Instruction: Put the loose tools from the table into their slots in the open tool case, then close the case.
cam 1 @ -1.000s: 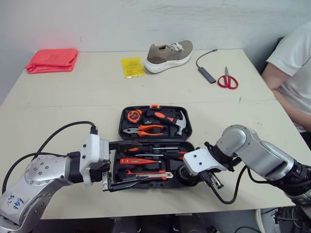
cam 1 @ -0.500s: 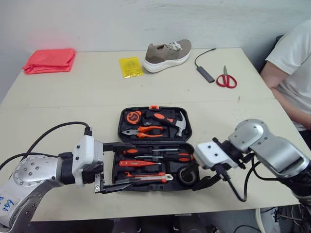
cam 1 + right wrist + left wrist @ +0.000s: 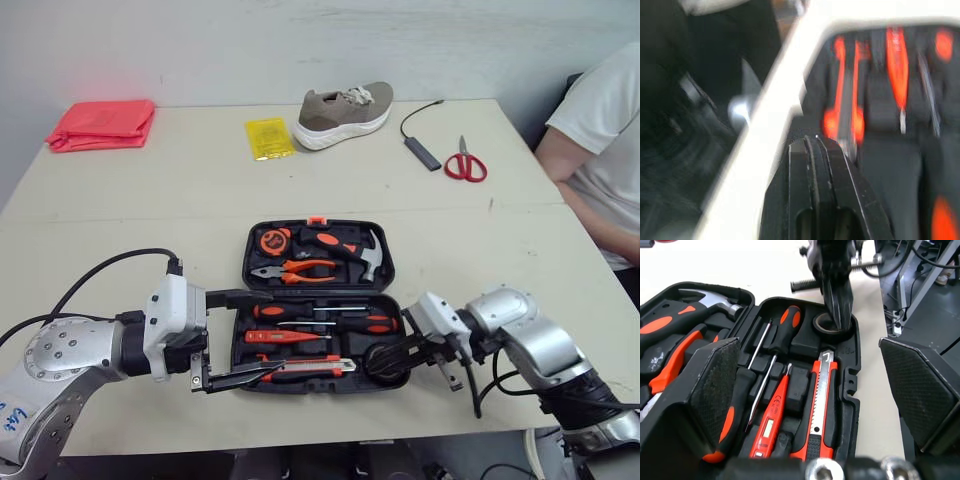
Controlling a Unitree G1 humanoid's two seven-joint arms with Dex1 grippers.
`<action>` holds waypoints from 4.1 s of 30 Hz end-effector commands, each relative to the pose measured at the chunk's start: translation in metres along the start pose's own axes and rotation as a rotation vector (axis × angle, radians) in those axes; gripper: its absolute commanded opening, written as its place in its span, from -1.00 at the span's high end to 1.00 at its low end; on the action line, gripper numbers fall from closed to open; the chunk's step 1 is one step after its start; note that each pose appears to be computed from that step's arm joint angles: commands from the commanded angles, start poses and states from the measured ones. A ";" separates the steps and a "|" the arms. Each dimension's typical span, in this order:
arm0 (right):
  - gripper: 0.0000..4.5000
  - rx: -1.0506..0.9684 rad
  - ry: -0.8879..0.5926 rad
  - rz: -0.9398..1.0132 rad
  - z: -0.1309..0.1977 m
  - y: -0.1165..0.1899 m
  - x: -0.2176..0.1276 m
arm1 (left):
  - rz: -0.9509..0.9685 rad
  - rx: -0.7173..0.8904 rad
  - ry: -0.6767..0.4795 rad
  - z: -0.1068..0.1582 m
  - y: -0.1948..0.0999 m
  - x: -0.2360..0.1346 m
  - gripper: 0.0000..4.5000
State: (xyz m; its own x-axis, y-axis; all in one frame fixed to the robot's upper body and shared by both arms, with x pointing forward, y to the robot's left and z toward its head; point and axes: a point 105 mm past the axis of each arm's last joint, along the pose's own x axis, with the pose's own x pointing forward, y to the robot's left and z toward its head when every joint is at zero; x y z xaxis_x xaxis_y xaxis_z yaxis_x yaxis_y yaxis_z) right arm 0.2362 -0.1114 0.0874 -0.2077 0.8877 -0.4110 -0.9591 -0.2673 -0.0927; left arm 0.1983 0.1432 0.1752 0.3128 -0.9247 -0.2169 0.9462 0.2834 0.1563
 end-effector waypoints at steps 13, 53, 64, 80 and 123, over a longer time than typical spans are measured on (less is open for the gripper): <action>1.00 0.136 -0.119 -0.383 0.045 -0.033 -0.069 | 0.585 -0.169 0.108 -0.048 0.050 -0.098 -0.06; 1.00 0.199 0.154 -0.572 0.000 -0.106 -0.051 | 0.618 -0.298 0.208 -0.107 0.118 -0.039 0.97; -0.71 0.723 -0.013 -0.623 0.040 -0.092 -0.093 | 0.594 -0.392 -0.083 -0.023 0.103 -0.074 -0.49; -0.92 0.920 0.060 -0.773 0.030 -0.140 -0.071 | 0.713 -0.761 0.089 -0.054 0.147 -0.021 -0.99; 1.00 0.593 -0.370 -0.833 0.067 -0.137 -0.069 | 0.599 -0.556 -0.146 -0.027 0.155 0.024 1.00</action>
State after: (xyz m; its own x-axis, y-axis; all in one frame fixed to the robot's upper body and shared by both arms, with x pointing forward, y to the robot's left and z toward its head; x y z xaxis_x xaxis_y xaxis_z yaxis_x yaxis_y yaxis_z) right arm 0.3759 -0.1333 0.1405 0.6401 0.6921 -0.3336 -0.5924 0.7211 0.3593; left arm 0.3543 0.1828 0.1330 0.7956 -0.5387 -0.2772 0.4337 0.8259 -0.3602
